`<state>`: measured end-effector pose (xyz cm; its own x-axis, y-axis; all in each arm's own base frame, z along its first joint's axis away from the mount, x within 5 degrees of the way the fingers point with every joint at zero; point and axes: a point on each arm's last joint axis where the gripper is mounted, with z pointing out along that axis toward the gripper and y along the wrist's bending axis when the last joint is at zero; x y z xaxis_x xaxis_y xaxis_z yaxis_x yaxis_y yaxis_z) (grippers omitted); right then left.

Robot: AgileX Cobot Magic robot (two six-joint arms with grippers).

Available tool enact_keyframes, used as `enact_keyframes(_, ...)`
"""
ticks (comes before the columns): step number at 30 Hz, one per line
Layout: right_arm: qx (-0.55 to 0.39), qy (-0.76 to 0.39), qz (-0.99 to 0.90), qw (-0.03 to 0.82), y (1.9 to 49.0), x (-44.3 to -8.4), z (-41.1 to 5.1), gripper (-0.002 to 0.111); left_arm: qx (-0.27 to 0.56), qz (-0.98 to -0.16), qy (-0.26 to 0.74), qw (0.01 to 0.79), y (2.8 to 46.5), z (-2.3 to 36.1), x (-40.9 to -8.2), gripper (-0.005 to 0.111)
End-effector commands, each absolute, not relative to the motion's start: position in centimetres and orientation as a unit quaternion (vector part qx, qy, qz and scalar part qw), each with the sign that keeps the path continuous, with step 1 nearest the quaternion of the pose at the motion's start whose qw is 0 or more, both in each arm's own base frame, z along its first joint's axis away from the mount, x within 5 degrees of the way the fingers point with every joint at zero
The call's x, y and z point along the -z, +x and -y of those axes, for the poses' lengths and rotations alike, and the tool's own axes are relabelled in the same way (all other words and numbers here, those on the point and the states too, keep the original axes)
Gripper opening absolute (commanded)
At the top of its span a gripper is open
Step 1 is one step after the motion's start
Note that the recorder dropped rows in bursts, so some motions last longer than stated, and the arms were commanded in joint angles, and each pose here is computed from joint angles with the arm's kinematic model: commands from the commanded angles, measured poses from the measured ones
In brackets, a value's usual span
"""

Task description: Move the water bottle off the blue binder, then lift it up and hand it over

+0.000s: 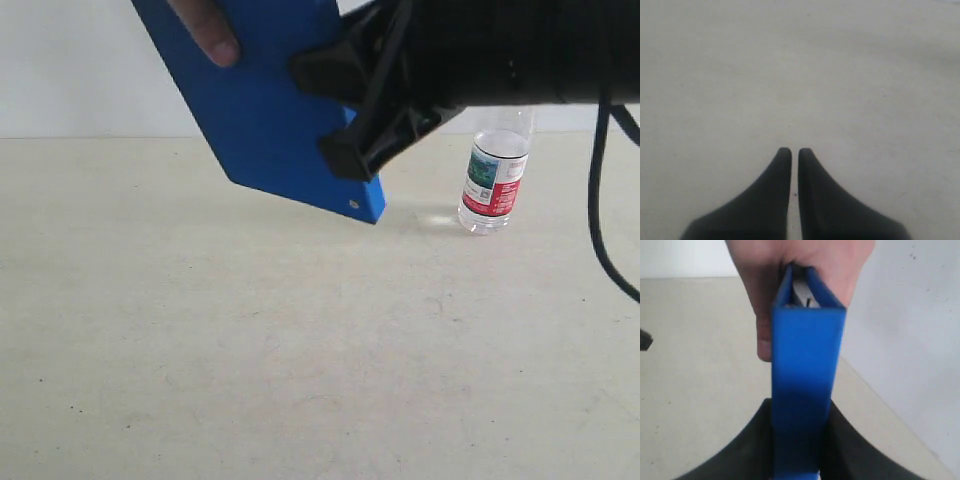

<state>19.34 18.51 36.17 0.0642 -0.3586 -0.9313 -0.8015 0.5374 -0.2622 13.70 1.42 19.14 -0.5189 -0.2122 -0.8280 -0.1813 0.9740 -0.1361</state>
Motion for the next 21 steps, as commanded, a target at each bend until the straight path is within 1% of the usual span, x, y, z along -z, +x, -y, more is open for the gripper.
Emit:
enact_keyframes(1, -0.179, -0.409, -0.643, 0.622, 19.6, -38.4, -18.1, 0.0, 0.011, -0.873, -0.139, 0.467, 13.1, -1.6, -18.2, 0.005)
enact_keyframes(3, -0.18, -0.405, -0.645, 0.622, 19.7, -38.4, -18.2, 0.0, 0.004, -0.872, -0.142, 0.469, 13.0, -1.8, -18.2, 0.005)
enact_keyframes(5, -0.184, -0.406, -0.646, 0.62, 19.6, -38.3, -18.2, 0.006, -0.003, -0.87, -0.148, 0.471, 13.0, -2.0, -18.2, 0.005)
enact_keyframes(6, -0.187, -0.409, -0.645, 0.617, 19.6, -38.3, -18.2, 0.01, -0.003, -0.867, -0.155, 0.474, 13.0, -2.0, -18.3, 0.005)
enact_keyframes(8, -0.189, -0.412, -0.645, 0.616, 19.5, -38.3, -18.2, 0.025, -0.011, -0.857, -0.165, 0.488, 12.8, -2.2, -18.6, 0.005)
enact_keyframes(10, -0.19, -0.412, -0.643, 0.617, 19.4, -38.4, -18.2, 0.038, -0.014, -0.841, -0.172, 0.512, 12.5, -2.4, -19.4, 0.005)
enact_keyframes(11, -0.189, -0.409, -0.64, 0.622, 19.2, -38.7, -18.0, 0.042, -0.014, -0.829, -0.171, 0.532, 12.4, -2.4, -20.1, 0.005)
enact_keyframes(15, -0.194, -0.37, -0.623, 0.662, 17.6, -41.1, -16.2, 0.043, -0.008, -0.762, -0.161, 0.628, 10.8, -2.2, -23.6, 0.005)
enact_keyframes(18, -0.249, -0.322, -0.602, 0.687, 14.6, -43.8, -13.9, 0.043, -0.004, -0.7, -0.144, 0.7, 8.5, -1.8, -25.8, 0.005)
enact_keyframes(21, -0.303, -0.307, -0.586, 0.686, 11.1, -44.8, -11.6, 0.043, 0.015, -0.663, -0.11, 0.74, 6.7, -1.0, -26.6, 0.005)
